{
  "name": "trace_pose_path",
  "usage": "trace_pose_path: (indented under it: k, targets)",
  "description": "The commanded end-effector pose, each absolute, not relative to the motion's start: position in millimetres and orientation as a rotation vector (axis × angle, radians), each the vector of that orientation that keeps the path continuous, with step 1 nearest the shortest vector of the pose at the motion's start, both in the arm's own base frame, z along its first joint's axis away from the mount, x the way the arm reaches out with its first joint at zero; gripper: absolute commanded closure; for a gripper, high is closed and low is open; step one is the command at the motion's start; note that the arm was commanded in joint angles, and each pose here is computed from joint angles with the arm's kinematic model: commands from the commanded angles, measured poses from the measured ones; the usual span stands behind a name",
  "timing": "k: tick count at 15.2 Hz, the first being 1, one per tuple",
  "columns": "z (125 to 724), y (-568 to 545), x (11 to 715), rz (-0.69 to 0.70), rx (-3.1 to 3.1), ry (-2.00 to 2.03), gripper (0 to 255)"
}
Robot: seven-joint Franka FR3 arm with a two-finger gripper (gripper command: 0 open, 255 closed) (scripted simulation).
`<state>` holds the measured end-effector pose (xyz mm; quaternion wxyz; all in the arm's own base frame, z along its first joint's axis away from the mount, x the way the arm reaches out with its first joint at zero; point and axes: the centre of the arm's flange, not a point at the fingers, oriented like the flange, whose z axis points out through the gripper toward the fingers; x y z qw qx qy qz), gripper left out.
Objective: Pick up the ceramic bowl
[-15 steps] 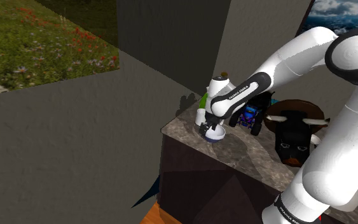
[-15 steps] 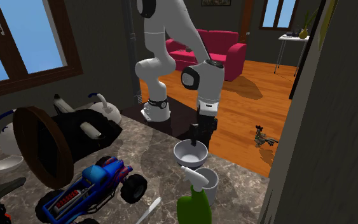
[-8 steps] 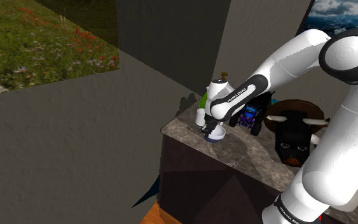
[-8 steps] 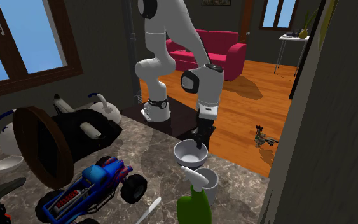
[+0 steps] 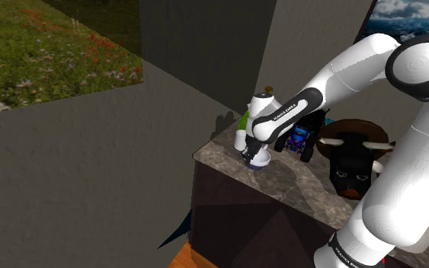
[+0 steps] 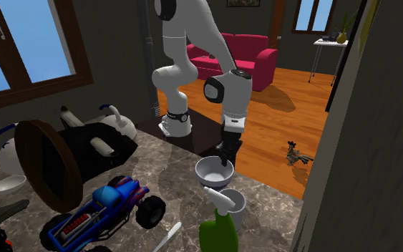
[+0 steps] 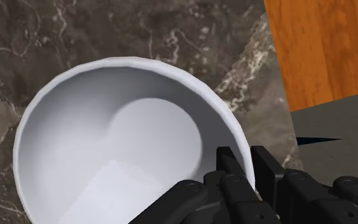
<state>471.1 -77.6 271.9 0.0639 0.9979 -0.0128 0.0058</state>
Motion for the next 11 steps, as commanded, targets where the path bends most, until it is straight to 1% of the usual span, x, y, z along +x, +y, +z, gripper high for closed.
trace_pose_path:
  k: [1, 11]
  targets:
    - [281, -77, 471, 0.018, 3.013, -0.039, 255]
    - [334, -77, 471, 0.018, 3.013, -0.039, 255]
